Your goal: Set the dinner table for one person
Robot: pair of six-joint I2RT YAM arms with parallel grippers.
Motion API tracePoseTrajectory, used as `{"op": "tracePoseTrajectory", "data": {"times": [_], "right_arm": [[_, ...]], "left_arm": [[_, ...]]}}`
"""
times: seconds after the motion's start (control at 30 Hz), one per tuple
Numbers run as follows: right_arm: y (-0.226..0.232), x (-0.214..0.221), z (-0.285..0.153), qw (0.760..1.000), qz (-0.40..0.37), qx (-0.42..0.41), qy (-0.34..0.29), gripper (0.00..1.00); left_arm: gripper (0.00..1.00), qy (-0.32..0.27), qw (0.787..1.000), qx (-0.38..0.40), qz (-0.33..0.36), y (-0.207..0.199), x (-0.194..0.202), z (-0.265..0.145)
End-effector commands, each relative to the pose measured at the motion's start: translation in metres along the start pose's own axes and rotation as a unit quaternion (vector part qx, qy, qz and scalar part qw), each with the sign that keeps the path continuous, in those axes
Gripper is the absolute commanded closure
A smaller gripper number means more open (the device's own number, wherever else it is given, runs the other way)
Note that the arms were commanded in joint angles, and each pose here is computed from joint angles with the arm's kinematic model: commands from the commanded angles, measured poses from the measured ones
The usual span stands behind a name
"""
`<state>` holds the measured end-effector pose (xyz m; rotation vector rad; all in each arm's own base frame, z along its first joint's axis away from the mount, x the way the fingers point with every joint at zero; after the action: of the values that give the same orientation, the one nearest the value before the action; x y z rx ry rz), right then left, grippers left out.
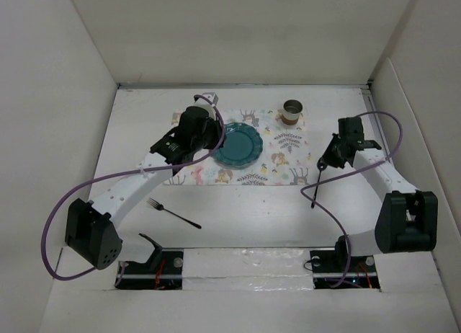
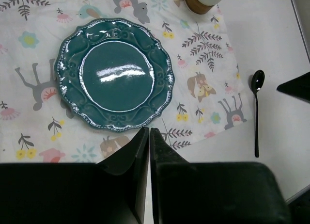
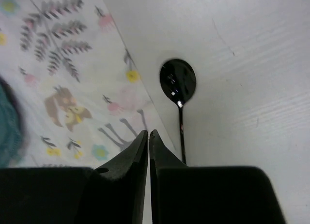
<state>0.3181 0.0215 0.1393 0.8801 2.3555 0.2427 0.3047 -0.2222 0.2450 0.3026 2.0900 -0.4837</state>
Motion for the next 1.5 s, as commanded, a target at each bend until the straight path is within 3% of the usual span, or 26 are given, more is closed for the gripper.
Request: {"op": "tracePoseTrajectory", "data": {"times": [0.0,0.07,0.13,0.33,0.63,0.67,0.73,0.77,0.93,1.1,1.23,1.27,1.47], "right_arm": [[-0.015,0.022,0.004,0.999,0.022,0.017,0.032,0.81],[-0.021,0.032,0.009,0.998,0.022,0.022,0.048,0.67],[-0.023,0.036,0.015,0.998,0.013,0.023,0.055,0.61],[-0.029,0.046,0.038,0.994,-0.014,0.045,0.101,0.62],[-0.042,0.056,0.054,0.988,-0.028,0.090,0.120,0.74],[-0.043,0.051,0.056,0.988,-0.026,0.095,0.116,0.82],[-0.047,0.051,0.056,0.987,-0.023,0.105,0.121,0.86],[-0.047,0.047,0.055,0.987,-0.025,0.109,0.118,0.97],[-0.046,0.027,0.045,0.989,-0.035,0.121,0.080,1.00],[0.005,-0.016,-0.004,0.996,-0.075,0.058,-0.005,1.00],[0.062,-0.009,-0.031,0.991,-0.125,-0.041,0.007,1.00],[0.074,-0.005,-0.033,0.989,-0.136,-0.061,0.011,1.00],[0.136,0.033,-0.016,0.965,-0.209,-0.144,0.069,1.00]], "left_arm": [[0.96,-0.037,0.999,0.032,0.005,-0.007,-0.013,-0.016],[0.91,-0.037,0.999,0.034,0.004,-0.007,-0.009,-0.018],[0.87,-0.037,0.999,0.037,0.004,-0.006,-0.004,-0.022],[0.83,-0.039,0.999,0.032,0.000,-0.001,0.005,-0.031],[0.82,-0.047,0.998,0.032,-0.007,0.001,0.009,-0.037],[0.83,-0.048,0.998,0.033,-0.008,0.000,0.010,-0.037],[0.82,-0.048,0.998,0.033,-0.010,0.000,0.010,-0.037],[0.82,-0.047,0.998,0.032,-0.011,0.001,0.012,-0.036],[0.82,-0.047,0.998,0.029,-0.013,0.001,0.012,-0.036],[0.81,-0.041,0.999,0.022,-0.013,0.003,0.012,-0.032],[0.79,-0.038,0.999,0.019,-0.031,0.000,0.005,-0.027],[0.79,-0.040,0.998,-0.013,-0.040,0.008,0.004,-0.026],[0.89,-0.059,0.987,-0.091,-0.115,0.034,-0.006,-0.033]]}}
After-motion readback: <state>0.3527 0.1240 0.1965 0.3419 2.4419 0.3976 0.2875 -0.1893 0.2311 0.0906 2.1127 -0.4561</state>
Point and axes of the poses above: each gripper's point midway between its finger pads, its own z axis out along the fingers, its own y axis along the line the jaws close on, x = y × z, the point moved 4 cm from there along -z, back along the fingers, and after that the axes turned 10 degrees about z, right-handed, at the moved point
